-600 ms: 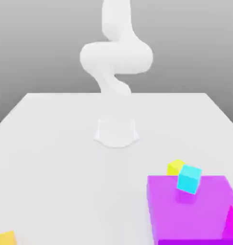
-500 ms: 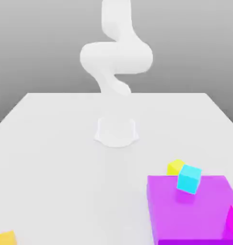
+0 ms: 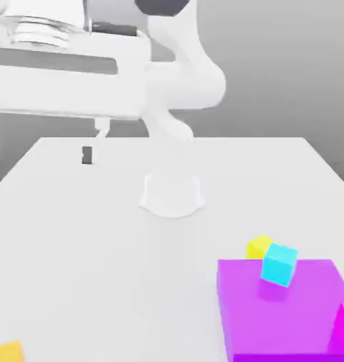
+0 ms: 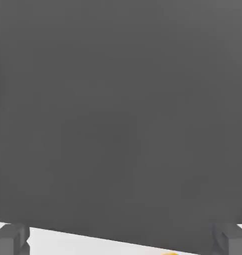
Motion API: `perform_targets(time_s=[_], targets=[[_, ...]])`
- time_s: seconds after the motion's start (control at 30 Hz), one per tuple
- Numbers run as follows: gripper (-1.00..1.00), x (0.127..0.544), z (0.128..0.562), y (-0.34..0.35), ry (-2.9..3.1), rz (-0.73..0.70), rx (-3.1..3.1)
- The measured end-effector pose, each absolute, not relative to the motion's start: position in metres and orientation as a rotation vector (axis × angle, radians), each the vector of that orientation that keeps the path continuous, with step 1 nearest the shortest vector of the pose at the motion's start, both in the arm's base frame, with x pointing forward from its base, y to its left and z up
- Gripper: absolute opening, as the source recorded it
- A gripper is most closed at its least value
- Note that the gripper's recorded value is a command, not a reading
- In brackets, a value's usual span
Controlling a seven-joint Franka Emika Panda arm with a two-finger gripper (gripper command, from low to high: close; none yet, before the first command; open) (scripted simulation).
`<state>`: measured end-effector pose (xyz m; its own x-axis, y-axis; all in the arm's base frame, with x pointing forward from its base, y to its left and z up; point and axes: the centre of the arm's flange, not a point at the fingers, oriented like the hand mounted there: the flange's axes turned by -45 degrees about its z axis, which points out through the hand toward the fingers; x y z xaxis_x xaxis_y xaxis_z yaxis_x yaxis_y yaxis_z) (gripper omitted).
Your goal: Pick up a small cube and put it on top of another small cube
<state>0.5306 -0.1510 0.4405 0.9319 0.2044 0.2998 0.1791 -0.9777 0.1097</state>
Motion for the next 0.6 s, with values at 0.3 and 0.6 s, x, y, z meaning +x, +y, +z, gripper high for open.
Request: perform_targets(time_s=[0.3, 0.6], targets=[[0.00, 0.537, 0.285, -0.220, 0.456, 0.172, 3.061], [-1.00, 0.518, 0.135, -0.256, 0.547, 0.001, 3.093]])
